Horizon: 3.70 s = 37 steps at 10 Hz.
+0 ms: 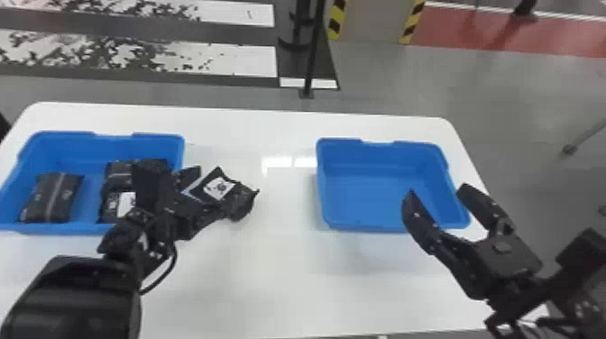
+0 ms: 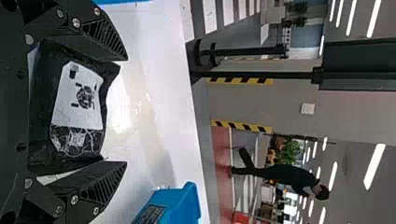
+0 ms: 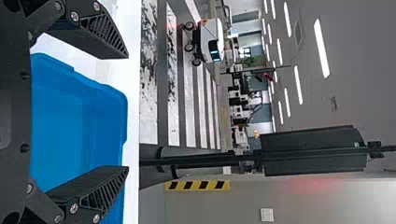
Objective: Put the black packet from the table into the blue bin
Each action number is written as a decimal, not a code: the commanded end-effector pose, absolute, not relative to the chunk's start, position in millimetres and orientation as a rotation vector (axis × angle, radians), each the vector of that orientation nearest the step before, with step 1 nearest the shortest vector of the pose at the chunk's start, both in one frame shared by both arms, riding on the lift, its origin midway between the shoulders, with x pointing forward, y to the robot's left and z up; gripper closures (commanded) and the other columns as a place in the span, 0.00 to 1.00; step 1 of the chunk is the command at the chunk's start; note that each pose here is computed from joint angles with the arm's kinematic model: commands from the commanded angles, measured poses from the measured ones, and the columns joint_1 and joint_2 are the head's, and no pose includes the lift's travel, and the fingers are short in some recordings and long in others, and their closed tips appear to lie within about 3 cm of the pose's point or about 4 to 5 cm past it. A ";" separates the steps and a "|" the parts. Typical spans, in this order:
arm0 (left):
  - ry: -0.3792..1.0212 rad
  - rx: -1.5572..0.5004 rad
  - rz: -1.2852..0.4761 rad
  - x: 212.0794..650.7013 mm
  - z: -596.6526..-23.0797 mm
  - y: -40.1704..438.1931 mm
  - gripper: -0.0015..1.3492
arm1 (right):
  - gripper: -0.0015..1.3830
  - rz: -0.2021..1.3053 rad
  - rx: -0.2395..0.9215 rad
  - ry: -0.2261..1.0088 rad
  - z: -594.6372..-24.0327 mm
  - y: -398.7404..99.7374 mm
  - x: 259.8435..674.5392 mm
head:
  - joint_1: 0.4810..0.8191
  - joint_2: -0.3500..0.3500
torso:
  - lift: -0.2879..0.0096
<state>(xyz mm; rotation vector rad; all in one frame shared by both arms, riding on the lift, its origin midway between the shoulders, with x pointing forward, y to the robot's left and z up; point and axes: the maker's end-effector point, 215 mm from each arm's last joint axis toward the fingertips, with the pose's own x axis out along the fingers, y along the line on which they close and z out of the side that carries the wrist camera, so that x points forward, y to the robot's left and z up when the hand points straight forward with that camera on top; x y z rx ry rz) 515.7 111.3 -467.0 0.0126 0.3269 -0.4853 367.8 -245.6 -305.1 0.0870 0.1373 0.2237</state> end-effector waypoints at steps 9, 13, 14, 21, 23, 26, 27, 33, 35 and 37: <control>0.545 0.180 -0.498 526.4 -541.3 124.5 0.90 | 0.13 0.227 0.107 0.138 -307.4 -245.1 368.1 | 0.63 0.26 | 0.60; 0.413 0.176 -0.557 527.1 -487.5 99.8 0.90 | 0.13 0.227 0.111 0.139 -308.0 -244.9 367.4 | 0.63 0.26 | 0.60; 0.364 0.127 -0.550 523.3 -461.7 101.0 0.90 | 0.13 0.227 0.113 0.136 -307.2 -244.8 367.5 | 0.63 0.25 | 0.60; 0.211 0.178 -0.204 505.8 -379.2 292.2 0.27 | 0.13 0.228 0.114 0.133 -305.7 -244.5 367.7 | 0.63 0.49 | 0.60; 0.192 0.194 -0.159 492.1 -378.8 315.5 0.08 | 0.13 0.228 0.116 0.135 -306.5 -244.4 366.9 | 0.63 0.58 | 0.60; 0.026 0.134 -0.189 453.2 -356.0 296.2 0.16 | 0.13 0.228 0.118 0.137 -307.2 -244.3 366.2 | 0.63 0.62 | 0.60; -0.026 0.086 -0.180 431.6 -350.7 294.2 0.16 | 0.13 0.228 0.119 0.140 -308.1 -244.3 365.4 | 0.63 0.61 | 0.60; -0.082 0.082 -0.068 336.6 -322.6 334.7 0.16 | 0.13 0.231 0.120 0.140 -309.0 -241.9 366.0 | 0.63 0.72 | 0.60; -0.086 0.064 -0.066 337.8 -322.8 330.9 0.16 | 0.13 0.239 0.126 0.135 -307.7 -237.4 368.1 | 0.63 0.72 | 0.60; -0.087 0.033 -0.073 339.5 -324.8 322.2 0.16 | 0.13 0.241 0.129 0.135 -308.2 -235.6 368.7 | 0.63 0.72 | 0.60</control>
